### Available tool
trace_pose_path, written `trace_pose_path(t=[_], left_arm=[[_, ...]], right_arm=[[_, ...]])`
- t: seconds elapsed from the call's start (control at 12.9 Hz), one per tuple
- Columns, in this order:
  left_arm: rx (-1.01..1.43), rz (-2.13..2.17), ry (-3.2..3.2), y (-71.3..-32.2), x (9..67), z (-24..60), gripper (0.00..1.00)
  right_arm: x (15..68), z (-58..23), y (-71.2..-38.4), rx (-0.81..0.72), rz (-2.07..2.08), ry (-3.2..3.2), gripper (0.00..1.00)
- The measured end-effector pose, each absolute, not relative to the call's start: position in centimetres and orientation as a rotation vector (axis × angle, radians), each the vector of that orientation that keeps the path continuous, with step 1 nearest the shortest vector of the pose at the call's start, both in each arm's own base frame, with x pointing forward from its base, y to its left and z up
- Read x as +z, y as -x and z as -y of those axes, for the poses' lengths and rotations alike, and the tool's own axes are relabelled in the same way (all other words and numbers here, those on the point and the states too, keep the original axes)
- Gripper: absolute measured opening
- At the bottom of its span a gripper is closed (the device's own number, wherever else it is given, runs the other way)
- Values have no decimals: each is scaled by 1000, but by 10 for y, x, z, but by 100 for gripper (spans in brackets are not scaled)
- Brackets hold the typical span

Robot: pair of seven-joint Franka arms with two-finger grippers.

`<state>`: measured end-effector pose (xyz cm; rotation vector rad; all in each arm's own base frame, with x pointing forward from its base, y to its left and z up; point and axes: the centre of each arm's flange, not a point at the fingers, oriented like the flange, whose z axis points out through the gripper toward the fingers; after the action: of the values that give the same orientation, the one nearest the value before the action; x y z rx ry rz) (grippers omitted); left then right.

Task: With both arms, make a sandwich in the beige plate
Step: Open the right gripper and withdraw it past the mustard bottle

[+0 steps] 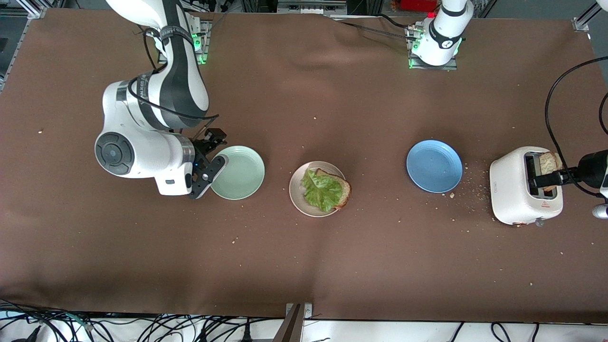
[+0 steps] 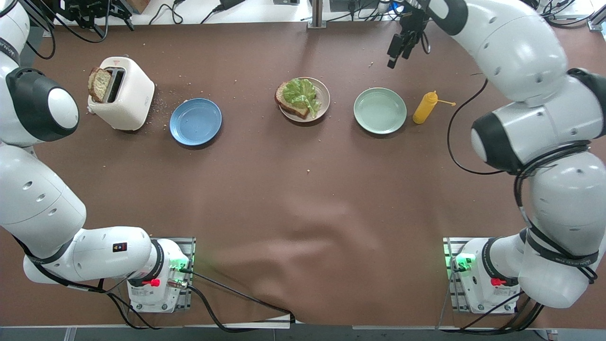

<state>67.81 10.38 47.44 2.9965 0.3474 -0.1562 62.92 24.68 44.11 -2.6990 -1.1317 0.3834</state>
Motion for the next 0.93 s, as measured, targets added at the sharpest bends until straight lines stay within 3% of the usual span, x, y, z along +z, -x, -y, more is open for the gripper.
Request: trace_pose_path(t=[0.54, 0.7, 0.93], left_arm=[[-65, -302, -3000, -683, 452, -161, 100], [-61, -254, -3002, -676, 436, -205, 100], [-96, -201, -2993, -668, 411, -239, 100]], right_arm=[[528, -112, -623, 332, 637, 3011, 99], [537, -66, -609, 309, 426, 3078, 99], [546, -43, -568, 150, 272, 3158, 99]])
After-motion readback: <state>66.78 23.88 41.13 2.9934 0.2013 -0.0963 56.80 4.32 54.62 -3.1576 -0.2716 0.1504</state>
